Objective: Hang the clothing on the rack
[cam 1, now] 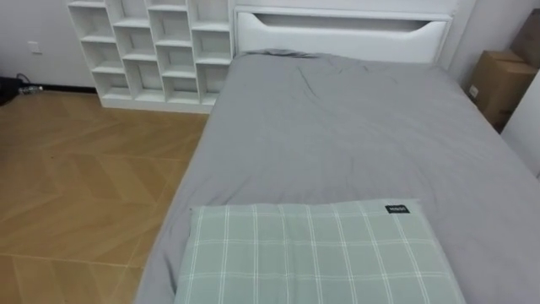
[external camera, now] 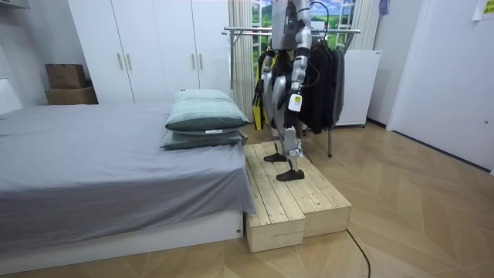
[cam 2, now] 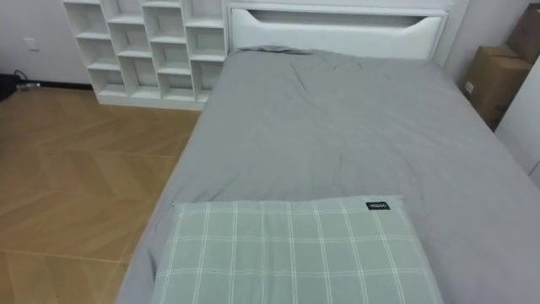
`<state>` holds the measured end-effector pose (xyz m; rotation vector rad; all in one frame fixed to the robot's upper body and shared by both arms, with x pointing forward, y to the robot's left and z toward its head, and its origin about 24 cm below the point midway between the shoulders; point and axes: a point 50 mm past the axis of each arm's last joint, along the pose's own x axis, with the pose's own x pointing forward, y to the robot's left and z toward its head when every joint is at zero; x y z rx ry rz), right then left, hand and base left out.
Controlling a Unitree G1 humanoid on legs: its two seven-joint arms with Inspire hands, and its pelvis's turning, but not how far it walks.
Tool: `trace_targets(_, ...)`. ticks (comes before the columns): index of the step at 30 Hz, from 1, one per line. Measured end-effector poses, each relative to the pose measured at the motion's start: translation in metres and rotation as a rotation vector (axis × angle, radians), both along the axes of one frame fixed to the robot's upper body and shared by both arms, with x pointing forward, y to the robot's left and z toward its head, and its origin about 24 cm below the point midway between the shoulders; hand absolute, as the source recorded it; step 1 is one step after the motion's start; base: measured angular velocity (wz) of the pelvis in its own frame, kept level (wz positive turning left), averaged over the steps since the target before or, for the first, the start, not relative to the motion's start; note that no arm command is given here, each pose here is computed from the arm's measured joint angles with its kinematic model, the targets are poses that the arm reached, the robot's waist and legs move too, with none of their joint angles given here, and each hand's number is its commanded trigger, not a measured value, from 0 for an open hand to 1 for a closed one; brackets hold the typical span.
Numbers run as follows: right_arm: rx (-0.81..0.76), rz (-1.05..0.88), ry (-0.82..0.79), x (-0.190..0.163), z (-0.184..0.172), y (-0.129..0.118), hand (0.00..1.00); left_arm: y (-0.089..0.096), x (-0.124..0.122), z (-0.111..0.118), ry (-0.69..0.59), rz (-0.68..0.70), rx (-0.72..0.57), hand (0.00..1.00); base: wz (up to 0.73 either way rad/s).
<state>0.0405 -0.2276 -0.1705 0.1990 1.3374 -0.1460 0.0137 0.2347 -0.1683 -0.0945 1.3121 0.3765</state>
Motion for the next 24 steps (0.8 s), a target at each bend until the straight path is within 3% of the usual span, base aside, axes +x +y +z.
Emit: trace_targets(24,0.005,0.002,0.008,0.002,-0.0001,0.0013,0.0,-0.0001,-0.0009,-0.0001,0.004,0.001,0.0,0.0,0.0)
